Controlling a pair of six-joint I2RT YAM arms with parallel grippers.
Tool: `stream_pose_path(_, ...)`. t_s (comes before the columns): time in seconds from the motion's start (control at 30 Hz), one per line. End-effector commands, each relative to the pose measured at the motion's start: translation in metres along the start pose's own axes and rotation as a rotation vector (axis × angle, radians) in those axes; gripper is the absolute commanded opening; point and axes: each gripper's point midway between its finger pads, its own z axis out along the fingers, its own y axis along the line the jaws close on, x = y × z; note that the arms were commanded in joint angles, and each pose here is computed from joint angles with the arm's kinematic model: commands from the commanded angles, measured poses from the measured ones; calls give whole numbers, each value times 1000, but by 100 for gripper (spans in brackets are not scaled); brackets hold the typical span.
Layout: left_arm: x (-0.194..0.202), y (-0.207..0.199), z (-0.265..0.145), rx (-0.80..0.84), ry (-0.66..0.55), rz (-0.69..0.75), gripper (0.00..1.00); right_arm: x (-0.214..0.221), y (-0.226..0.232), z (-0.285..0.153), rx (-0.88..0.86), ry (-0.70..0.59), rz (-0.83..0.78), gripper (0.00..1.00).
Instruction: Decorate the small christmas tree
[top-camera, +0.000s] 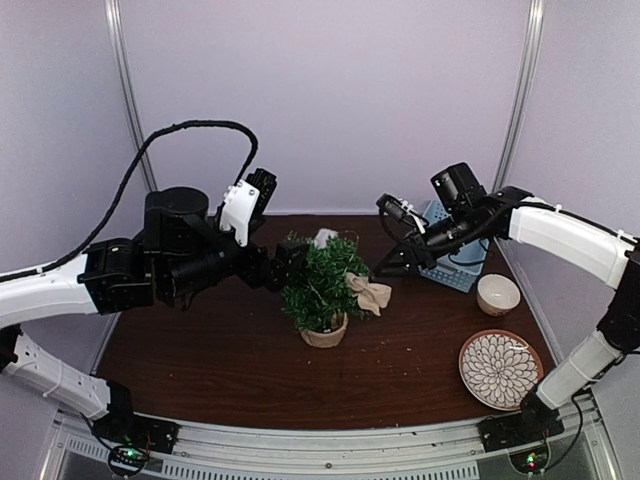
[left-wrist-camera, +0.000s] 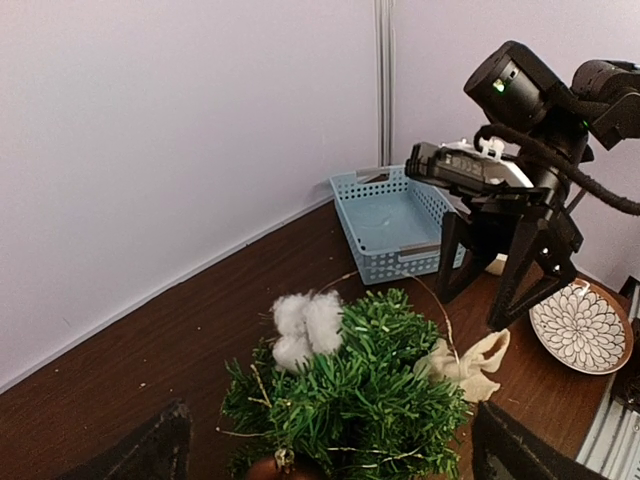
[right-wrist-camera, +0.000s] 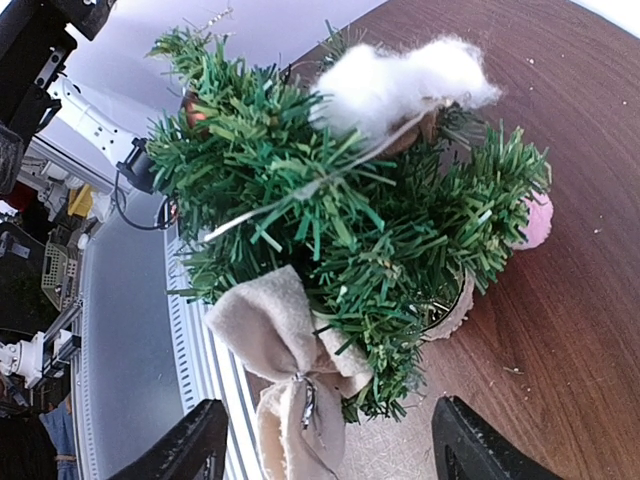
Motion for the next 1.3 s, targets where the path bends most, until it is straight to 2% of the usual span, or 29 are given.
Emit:
stream_pose_path(0.0, -19, 3, -1, -8, -54, -11, 98, 10, 9, -5, -2, 8, -33, 78)
stream_pose_path(0.17, -18, 3, -1, -7, -53, -9, 98, 22, 18, -12, 2, -12, -54, 78)
stream_pose_path(0.27, -17, 2, -1, -6, -53, -8, 98, 33, 19, -9, 15, 18, -50, 70)
stream_pose_path(0.43, -19, 3, -1, -7, -57, -6, 98, 47, 10, 7, 51, 80, -48, 64)
stream_pose_path(0.57, -19, 3, -2, -8, -61, -7, 97, 45, 3, 14, 76, 94, -44, 55)
stream_pose_path(0.63, -19, 4, -2, -11, -60, -7, 98, 41, 2, 16, 88, 86, -50, 44)
stream_pose_path(0.7, -19, 4, -3, -11, -62, -7, 98, 34, 1, 18, 99, 68, -66, 26)
stream_pose_path(0.8, -17, 4, -2, -13, -60, -5, 98, 24, 5, 19, 95, 53, -89, 19)
stream_pose_path(1.03, -15, 5, -2, -16, -57, -2, 98, 20, 11, 31, 74, 80, -111, 16)
stream_pose_path(1.27, -15, 6, -3, -16, -56, -2, 98, 31, 2, 36, 109, 131, -95, 21)
